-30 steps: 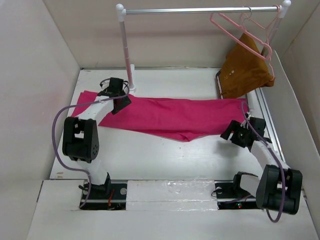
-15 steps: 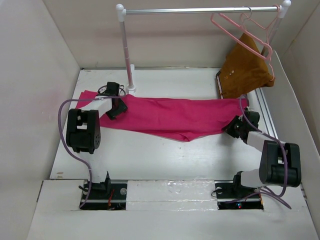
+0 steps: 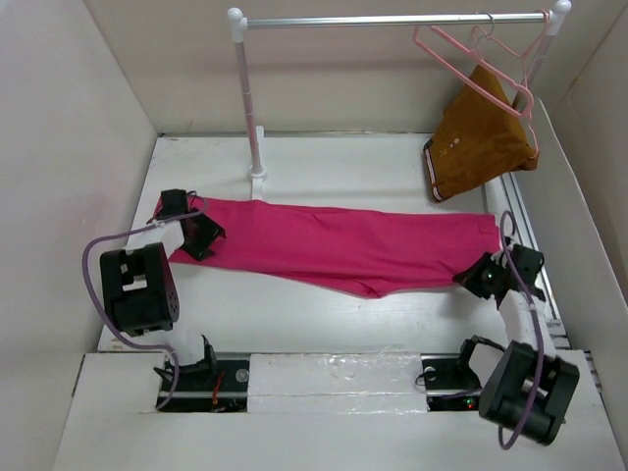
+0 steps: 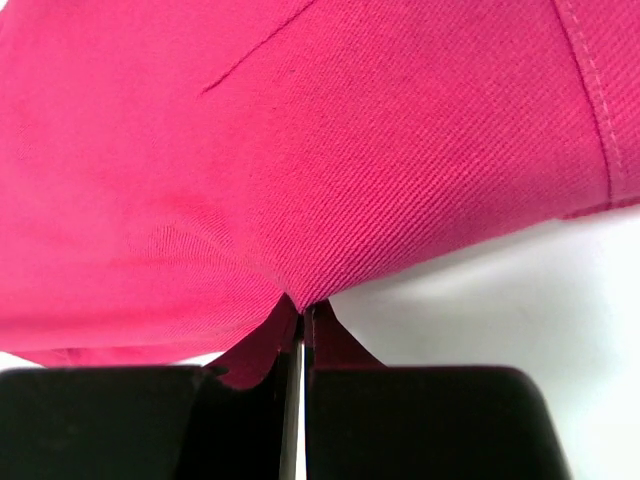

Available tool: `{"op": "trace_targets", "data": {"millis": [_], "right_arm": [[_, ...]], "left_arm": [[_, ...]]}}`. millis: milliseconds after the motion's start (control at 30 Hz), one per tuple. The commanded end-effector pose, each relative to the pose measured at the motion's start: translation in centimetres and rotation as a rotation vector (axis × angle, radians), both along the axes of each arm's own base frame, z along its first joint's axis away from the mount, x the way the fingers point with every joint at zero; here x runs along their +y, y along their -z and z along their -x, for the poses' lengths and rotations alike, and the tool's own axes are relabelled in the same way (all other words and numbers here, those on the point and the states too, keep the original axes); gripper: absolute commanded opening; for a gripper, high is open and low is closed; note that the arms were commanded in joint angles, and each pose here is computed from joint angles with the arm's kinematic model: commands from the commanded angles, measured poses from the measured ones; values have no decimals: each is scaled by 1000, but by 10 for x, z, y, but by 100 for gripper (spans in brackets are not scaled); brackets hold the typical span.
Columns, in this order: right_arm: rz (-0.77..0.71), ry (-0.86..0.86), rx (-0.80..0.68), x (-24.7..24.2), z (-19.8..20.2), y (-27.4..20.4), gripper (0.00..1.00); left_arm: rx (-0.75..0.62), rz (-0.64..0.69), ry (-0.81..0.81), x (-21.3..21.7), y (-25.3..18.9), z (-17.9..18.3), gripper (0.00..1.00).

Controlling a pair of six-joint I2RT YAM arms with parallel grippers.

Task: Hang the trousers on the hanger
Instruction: Fold the trousers at the center of the board.

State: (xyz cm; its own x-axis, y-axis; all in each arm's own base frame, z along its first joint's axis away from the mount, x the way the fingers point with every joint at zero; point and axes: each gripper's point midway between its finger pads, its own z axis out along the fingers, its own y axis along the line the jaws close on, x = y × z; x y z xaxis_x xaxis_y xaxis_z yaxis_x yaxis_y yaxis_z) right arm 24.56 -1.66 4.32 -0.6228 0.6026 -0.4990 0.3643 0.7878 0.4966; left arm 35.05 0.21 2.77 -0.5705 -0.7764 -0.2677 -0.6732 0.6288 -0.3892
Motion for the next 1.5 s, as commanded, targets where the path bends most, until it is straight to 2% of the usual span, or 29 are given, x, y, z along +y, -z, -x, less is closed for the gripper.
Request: {"op": "trace_targets", "data": {"millis": [0, 67, 100, 133, 167, 267, 367, 433, 533, 600, 800, 867, 1100, 1133, 1233, 1367, 1433, 1467], "right_arm": [[125, 67, 108, -37, 44, 11, 0], [165, 39, 80, -42, 49, 0, 0], [153, -19, 83, -35, 50, -7, 26], [153, -20, 83, -35, 50, -8, 26], [155, -66, 69, -33, 48, -11, 56], [170, -100, 63, -41, 39, -33, 93], [210, -48, 59, -58, 30, -51, 100], [193, 41, 66, -74, 33, -50, 100], [145, 132, 89, -87, 40, -32, 100], [130, 262, 92, -103, 46, -21, 100], [90, 371, 64, -122, 37, -11, 100], [84, 399, 77, -128, 36, -4, 100], [10, 432, 97, -120, 31, 29, 99], [1, 423, 87, -118, 28, 30, 97], [-26, 413, 77, -115, 21, 36, 76], [-63, 366, 37, -108, 11, 30, 20], [-61, 340, -17, -107, 3, 13, 4], [-56, 330, -41, -107, 0, 4, 0]], "left_arm": [[282, -96, -67, 40, 42, 89, 54], [268, -91, -68, 40, 34, 93, 54], [218, -59, -62, 32, 19, 94, 54], [217, -59, -62, 32, 19, 94, 54], [203, -44, -55, 28, 12, 95, 55], [80, -64, -44, 25, -28, 85, 55], [-66, -92, 22, 2, -74, 66, 56], [-168, -72, 75, -16, -101, 54, 56], [-248, -31, 187, -56, -123, 43, 55], [-281, -32, 265, -82, -128, 40, 55], [-223, -72, 420, -128, -105, 36, 56], [-221, -77, 430, -131, -96, 34, 56], [-24, -148, 414, -115, -26, 49, 55], [-4, -190, 393, -106, -19, 53, 55], [37, -218, 344, -86, -9, 63, 55], [99, -291, 262, -57, -2, 77, 55], [107, -292, 246, -56, -3, 79, 55], [106, -285, 246, -57, -3, 79, 55]]}}
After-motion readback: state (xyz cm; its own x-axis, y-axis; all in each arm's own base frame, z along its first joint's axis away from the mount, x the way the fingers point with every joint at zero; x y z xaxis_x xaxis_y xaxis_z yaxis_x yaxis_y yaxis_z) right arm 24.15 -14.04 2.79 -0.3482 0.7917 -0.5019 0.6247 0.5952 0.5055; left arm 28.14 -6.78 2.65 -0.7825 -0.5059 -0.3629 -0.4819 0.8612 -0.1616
